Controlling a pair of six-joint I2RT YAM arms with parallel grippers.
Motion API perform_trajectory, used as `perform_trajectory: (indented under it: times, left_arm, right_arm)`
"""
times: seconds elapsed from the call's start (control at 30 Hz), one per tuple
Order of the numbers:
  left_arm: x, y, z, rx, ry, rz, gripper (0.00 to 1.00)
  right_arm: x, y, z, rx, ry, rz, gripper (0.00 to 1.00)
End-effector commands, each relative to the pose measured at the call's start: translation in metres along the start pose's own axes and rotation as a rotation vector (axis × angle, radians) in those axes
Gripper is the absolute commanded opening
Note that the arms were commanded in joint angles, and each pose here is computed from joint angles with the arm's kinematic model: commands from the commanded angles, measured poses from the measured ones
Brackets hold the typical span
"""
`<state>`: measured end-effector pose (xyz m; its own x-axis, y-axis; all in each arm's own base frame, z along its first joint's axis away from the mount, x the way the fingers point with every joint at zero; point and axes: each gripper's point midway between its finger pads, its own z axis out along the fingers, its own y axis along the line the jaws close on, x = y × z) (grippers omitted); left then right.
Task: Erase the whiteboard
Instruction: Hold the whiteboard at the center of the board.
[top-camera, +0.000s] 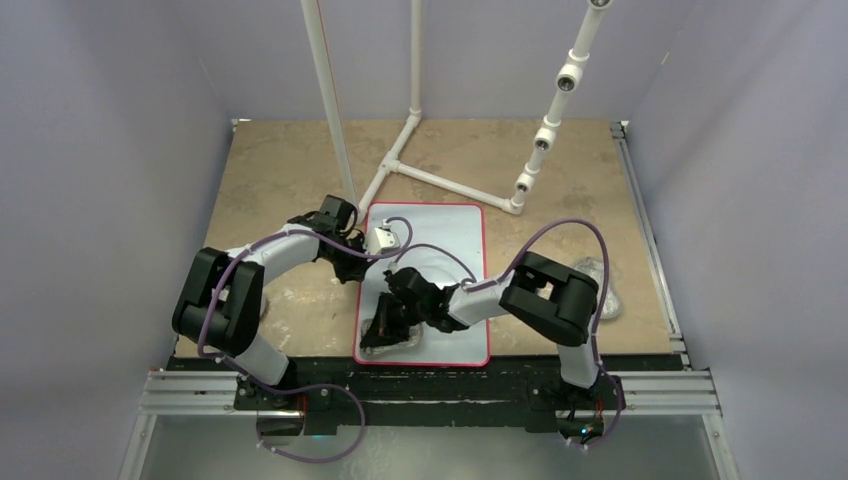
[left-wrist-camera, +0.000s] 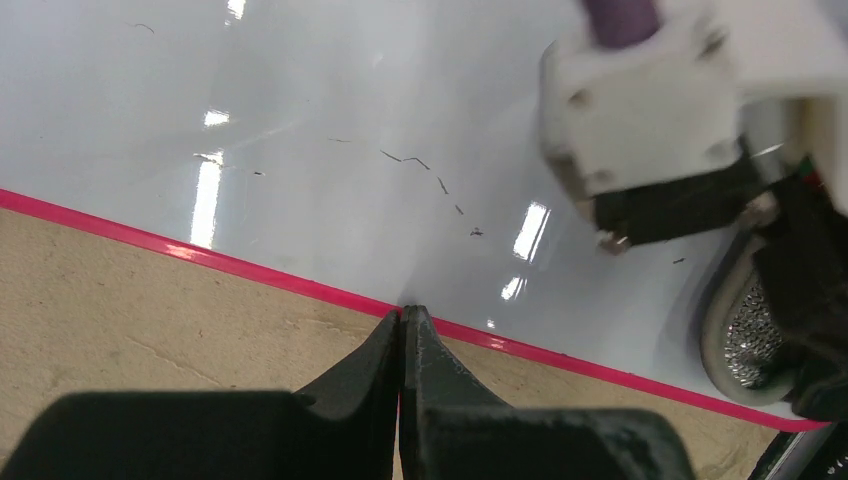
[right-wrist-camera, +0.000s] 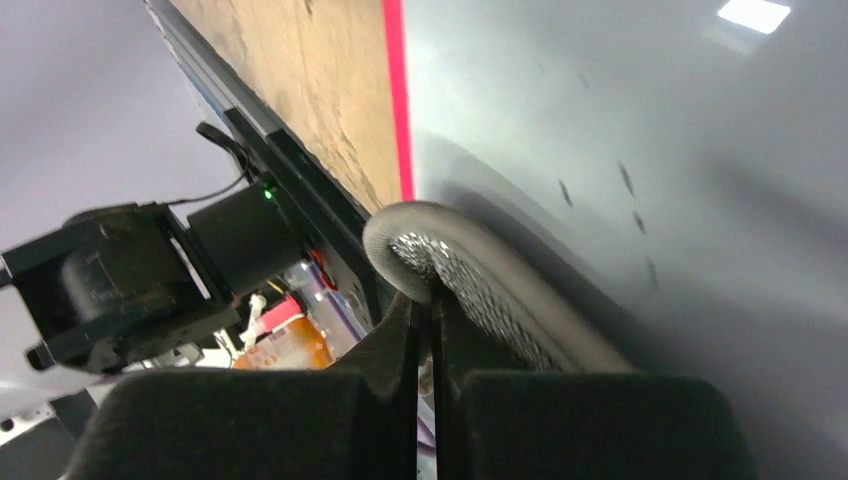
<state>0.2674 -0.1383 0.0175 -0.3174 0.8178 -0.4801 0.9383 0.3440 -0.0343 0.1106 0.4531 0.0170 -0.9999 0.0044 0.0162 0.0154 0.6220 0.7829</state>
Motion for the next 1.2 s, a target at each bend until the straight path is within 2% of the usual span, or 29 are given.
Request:
perform_trajectory:
  times: [0.0,0.1,0.17,0.4,0.57,0.63,0.77,0.9,0.97,1.07,1.17]
  left_arm:
    - [0.064,-0.016,0.005,0.023,0.246,-0.051,0.00]
    - [0.065,-0.016,0.004,0.015,0.245,-0.043,0.00]
    - [0.066,-0.016,0.005,0.014,0.245,-0.046,0.00]
    - [0.067,-0.015,0.009,0.024,0.257,-0.058,0.00]
    - [0.068,-0.015,0.008,0.022,0.267,-0.066,0.00]
    - [0.067,-0.014,0.007,0.017,0.267,-0.064,0.00]
    - [0.067,-0.014,0.006,0.018,0.269,-0.062,0.00]
    - [0.067,-0.015,0.005,0.019,0.266,-0.058,0.00]
    - [0.066,-0.016,0.004,0.020,0.263,-0.058,0.00]
    - [0.066,-0.016,0.006,0.025,0.261,-0.062,0.00]
    - [0.065,-0.017,0.006,0.033,0.258,-0.069,0.00]
  right_arm:
    - [0.035,-0.105,-0.035,0.283,0.025,0.094,0.00]
    - [0.047,-0.135,-0.069,0.325,-0.012,0.127,0.00]
    - [0.043,-0.134,-0.073,0.312,-0.045,0.119,0.00]
    - [0.024,-0.076,-0.021,0.233,-0.032,0.044,0.00]
    - [0.024,-0.032,0.014,0.084,0.013,0.090,0.00]
    - [0.021,-0.036,0.016,0.108,-0.006,0.110,0.00]
    - [0.018,-0.084,-0.025,0.195,-0.078,0.218,0.00]
    - [0.004,-0.143,-0.089,0.323,-0.253,0.305,0.00]
    - [-0.009,-0.140,-0.105,0.339,-0.348,0.285,0.00]
    - [-0.021,-0.110,-0.089,0.322,-0.362,0.226,0.00]
    - [-0.024,-0.073,-0.043,0.313,-0.290,0.136,0.00]
